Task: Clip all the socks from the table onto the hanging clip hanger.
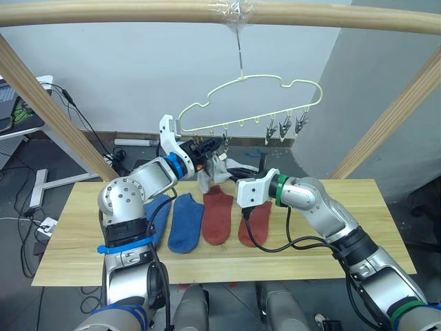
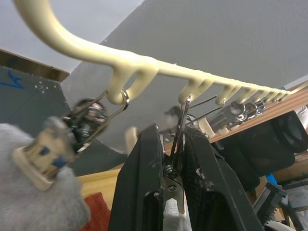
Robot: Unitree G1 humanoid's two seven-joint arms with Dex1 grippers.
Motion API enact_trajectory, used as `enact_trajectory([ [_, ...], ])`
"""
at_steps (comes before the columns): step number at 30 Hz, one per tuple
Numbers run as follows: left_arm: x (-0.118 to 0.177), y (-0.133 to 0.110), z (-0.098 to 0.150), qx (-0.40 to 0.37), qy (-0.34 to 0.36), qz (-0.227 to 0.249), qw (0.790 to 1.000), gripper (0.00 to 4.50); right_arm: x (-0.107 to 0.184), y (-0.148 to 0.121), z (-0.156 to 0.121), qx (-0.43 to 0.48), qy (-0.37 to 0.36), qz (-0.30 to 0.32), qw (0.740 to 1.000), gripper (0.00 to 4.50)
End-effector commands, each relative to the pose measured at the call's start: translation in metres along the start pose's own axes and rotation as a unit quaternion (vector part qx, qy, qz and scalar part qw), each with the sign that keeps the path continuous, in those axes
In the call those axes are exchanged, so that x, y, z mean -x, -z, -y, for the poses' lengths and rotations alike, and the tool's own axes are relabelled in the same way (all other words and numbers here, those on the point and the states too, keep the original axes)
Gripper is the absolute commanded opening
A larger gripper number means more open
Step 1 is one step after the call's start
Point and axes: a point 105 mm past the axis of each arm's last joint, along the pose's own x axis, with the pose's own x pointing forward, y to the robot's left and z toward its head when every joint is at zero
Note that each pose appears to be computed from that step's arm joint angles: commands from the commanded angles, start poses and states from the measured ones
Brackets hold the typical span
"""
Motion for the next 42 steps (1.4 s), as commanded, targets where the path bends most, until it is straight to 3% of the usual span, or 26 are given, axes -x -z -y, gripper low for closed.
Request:
enact_trajectory([
  [1,0.002,0.002,0.002,-0.008,0.006,-0.005,1.0,0.24,0.004,-0.013,0.009,0.013,0.022,0.03,0.999,0.01],
  [16,0.006,0.005,0.024,0.009,0.071,-0.026,0.997,0.24,0.01,-0.011,0.015,0.014,0.049,0.031,0.998,0.01],
  [33,0.009,-0.003,0.016,0.013,0.055,-0.012,0.998,0.24,0.015,-0.009,0.019,0.023,0.055,0.033,0.998,0.01],
  [42,0.01,-0.013,0.023,0.046,0.084,-0.005,0.995,0.24,0.024,-0.022,0.007,0.033,0.04,0.076,0.996,0.01],
])
